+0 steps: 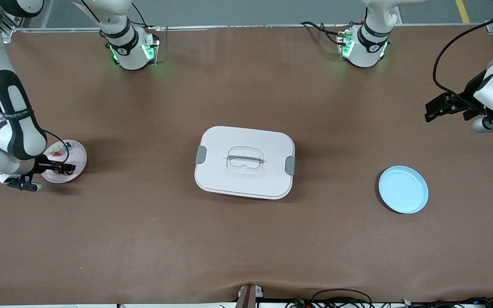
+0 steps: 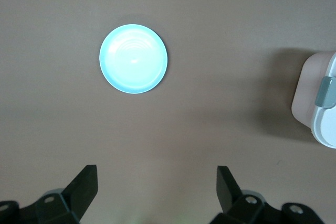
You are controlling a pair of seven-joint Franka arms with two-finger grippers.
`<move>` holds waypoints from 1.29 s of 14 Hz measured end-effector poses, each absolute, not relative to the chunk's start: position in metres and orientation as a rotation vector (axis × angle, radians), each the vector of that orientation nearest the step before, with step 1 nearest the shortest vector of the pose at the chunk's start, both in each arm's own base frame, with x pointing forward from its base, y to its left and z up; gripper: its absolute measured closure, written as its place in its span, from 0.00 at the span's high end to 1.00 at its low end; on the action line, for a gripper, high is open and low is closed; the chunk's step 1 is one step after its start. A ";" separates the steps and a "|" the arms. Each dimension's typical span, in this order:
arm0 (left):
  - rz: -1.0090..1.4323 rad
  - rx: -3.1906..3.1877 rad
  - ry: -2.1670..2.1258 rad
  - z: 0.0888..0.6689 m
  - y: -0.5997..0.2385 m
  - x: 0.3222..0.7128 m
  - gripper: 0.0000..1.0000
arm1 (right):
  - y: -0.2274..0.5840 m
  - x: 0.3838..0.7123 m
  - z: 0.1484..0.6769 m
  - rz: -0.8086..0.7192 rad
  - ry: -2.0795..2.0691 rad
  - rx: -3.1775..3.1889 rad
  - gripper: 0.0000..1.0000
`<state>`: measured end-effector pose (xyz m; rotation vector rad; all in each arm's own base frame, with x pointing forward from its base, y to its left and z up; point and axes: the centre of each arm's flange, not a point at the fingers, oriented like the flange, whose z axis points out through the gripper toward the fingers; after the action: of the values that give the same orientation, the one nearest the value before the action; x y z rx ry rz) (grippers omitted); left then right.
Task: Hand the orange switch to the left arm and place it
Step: 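Lift the switch with the right gripper while the left gripper reaches over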
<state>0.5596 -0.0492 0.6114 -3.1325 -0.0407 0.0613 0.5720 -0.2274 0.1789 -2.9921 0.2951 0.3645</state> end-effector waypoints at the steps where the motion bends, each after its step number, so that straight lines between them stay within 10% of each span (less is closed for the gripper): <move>1: 0.061 -3.133 -0.041 0.611 -0.049 0.560 1.00 | -0.226 0.576 0.185 0.390 0.286 -2.982 0.72; 18: -0.116 -3.357 0.208 0.605 -0.169 0.564 1.00 | -0.067 0.615 0.389 0.636 0.730 -2.763 0.72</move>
<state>0.5638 -0.1693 0.6052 -3.3568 0.2078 -0.1156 0.6147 -0.0673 0.3890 -2.7632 0.7301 0.6359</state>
